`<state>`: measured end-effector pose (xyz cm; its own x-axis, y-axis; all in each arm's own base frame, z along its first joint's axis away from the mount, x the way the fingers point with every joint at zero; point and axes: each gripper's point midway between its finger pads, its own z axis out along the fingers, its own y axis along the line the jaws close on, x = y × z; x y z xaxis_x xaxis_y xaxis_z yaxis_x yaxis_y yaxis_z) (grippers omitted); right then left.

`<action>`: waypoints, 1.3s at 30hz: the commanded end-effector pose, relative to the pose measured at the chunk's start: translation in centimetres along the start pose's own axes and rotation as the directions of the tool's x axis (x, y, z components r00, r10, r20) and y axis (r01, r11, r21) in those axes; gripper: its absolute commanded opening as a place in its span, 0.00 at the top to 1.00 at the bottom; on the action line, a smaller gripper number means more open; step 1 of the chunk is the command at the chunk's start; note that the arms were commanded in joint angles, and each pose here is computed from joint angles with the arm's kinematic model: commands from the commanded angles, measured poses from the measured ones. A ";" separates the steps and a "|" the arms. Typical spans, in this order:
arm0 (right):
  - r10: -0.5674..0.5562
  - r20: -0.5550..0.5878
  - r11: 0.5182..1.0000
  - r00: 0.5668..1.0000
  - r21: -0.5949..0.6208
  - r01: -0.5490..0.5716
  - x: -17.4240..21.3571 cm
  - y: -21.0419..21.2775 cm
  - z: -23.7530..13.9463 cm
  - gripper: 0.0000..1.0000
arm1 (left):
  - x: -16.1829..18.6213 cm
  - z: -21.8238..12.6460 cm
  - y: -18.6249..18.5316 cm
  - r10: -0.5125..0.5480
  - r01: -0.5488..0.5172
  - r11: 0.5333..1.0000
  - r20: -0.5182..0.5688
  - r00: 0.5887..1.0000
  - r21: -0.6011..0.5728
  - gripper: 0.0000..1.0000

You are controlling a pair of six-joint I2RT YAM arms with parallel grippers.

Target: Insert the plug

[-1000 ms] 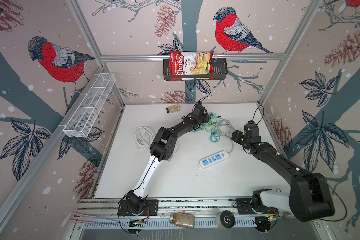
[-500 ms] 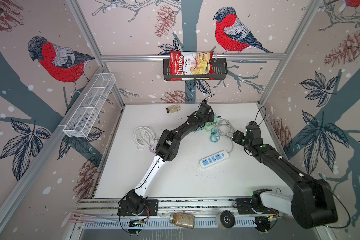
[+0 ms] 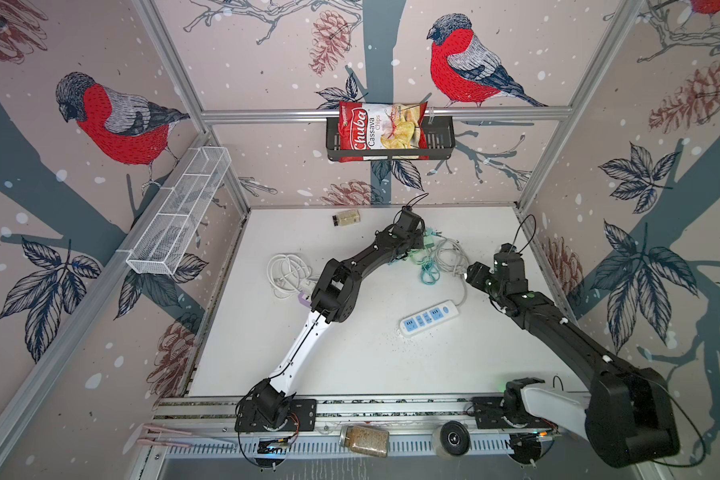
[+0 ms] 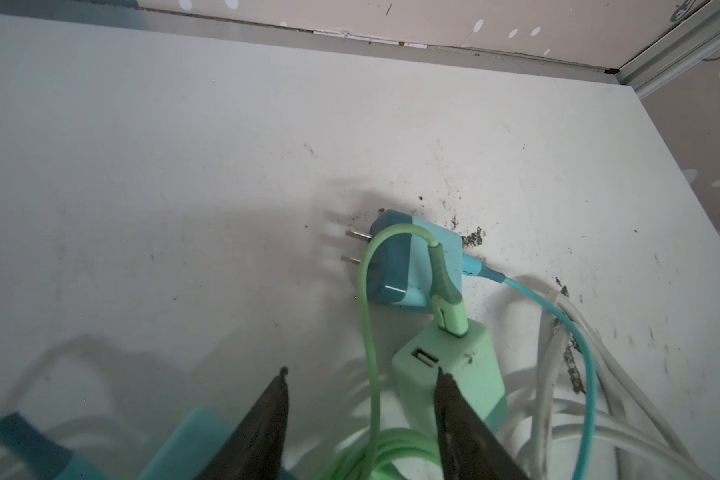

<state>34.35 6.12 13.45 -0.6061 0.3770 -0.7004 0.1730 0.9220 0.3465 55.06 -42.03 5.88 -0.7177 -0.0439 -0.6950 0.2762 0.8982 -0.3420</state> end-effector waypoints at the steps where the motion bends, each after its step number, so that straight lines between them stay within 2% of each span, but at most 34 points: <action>1: 0.001 0.015 1.000 1.000 0.003 -0.001 -0.3 -0.1 -0.1 0.32 | 1.1 -0.9 0.4 0.005 -0.008 0.999 -0.059 0.998 -0.040 0.43; 8: -0.001 0.030 1.000 1.000 0.000 0.001 -0.6 0.0 -0.4 0.32 | 2.9 -2.3 1.0 0.023 -0.034 0.996 -0.135 0.991 -0.080 0.43; 21: 0.001 0.044 1.000 0.999 -0.020 -0.001 -0.6 0.3 -0.7 0.32 | 7.2 -6.2 4.4 0.050 -0.102 0.978 -0.270 0.962 -0.182 0.45; 28: 0.003 0.053 1.000 0.999 -0.028 -0.002 -0.7 0.4 -1.0 0.32 | 6.8 -8.6 4.9 0.054 -0.105 0.972 -0.238 0.970 -0.209 0.45; 35: -0.006 0.046 1.000 0.999 -0.027 0.007 -0.7 0.7 -0.8 0.32 | 7.2 -9.9 5.3 0.050 -0.112 0.966 -0.258 0.965 -0.232 0.43; 39: -0.018 0.033 0.999 0.999 -0.037 0.020 -0.4 1.3 -0.6 0.32 | 7.2 -11.5 6.8 0.016 -0.097 0.942 -0.245 0.969 -0.322 0.41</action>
<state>33.92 6.89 13.94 -0.5992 0.3659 -0.7121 0.1429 0.9240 0.3546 44.77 -32.89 5.32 -0.8453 0.1025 -0.5243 0.1824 0.9778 -0.1029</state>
